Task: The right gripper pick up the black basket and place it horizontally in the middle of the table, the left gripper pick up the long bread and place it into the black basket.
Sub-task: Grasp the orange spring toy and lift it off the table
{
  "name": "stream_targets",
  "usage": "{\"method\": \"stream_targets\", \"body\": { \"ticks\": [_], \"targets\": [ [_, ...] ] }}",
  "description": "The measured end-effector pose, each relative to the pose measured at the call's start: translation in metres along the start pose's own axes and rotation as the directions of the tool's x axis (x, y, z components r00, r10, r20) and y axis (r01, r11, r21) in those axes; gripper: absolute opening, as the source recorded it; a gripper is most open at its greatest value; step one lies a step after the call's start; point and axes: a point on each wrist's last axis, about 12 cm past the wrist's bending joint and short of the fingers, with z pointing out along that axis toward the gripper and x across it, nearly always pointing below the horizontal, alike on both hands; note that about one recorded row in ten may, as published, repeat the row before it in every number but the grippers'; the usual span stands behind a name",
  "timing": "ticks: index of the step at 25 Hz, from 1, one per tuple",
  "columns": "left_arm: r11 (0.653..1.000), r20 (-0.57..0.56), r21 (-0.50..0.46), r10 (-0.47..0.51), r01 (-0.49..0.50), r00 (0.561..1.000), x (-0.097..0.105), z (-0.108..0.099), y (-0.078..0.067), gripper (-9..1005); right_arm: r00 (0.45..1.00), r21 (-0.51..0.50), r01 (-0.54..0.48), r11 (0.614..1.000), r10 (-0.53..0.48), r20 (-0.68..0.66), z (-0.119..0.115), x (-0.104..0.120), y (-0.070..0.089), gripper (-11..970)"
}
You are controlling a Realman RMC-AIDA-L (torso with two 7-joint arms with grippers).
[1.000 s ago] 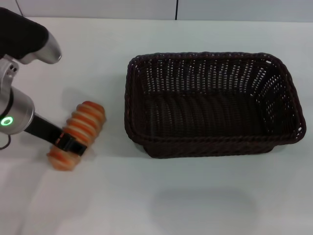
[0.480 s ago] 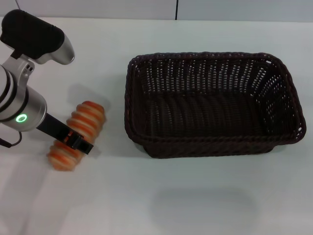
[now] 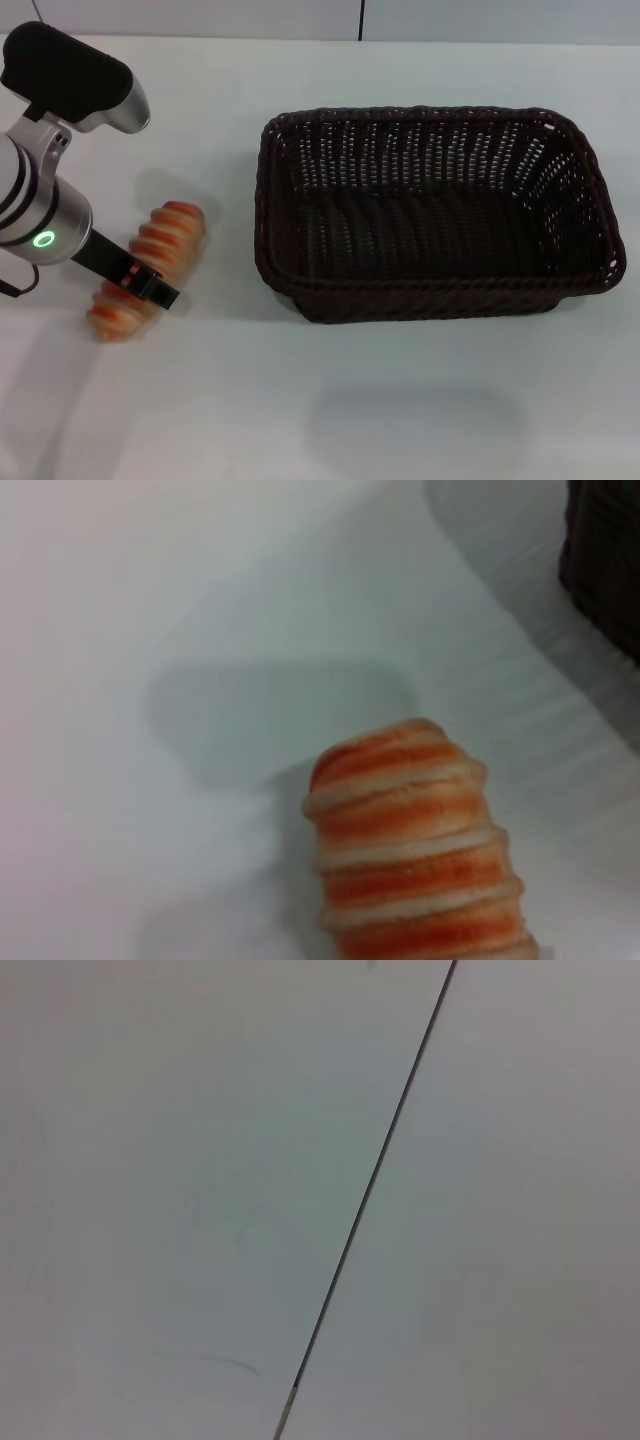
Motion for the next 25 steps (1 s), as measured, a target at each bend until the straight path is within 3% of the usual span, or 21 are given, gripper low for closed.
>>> {"method": "stream_targets", "body": {
  "ticks": [3,14,25],
  "targets": [
    [1.0,-0.007,-0.001,-0.001,0.001,1.0,0.001,0.003,0.001,754,1.0,-0.005,0.0,1.0,0.0,0.004,-0.001,-0.001,0.002,454],
    [1.0,0.002,-0.006,0.01,-0.01,1.0,0.005,0.003,0.003,563,1.0,-0.017,0.01,1.0,-0.01,0.022,-0.002,-0.007,0.006,454],
    [0.999,0.188,-0.035,0.0,0.007,0.982,0.015,-0.022,0.009,498,1.0,-0.024,0.012,1.0,-0.012,0.027,-0.002,-0.009,0.008,454]
  ]
}}
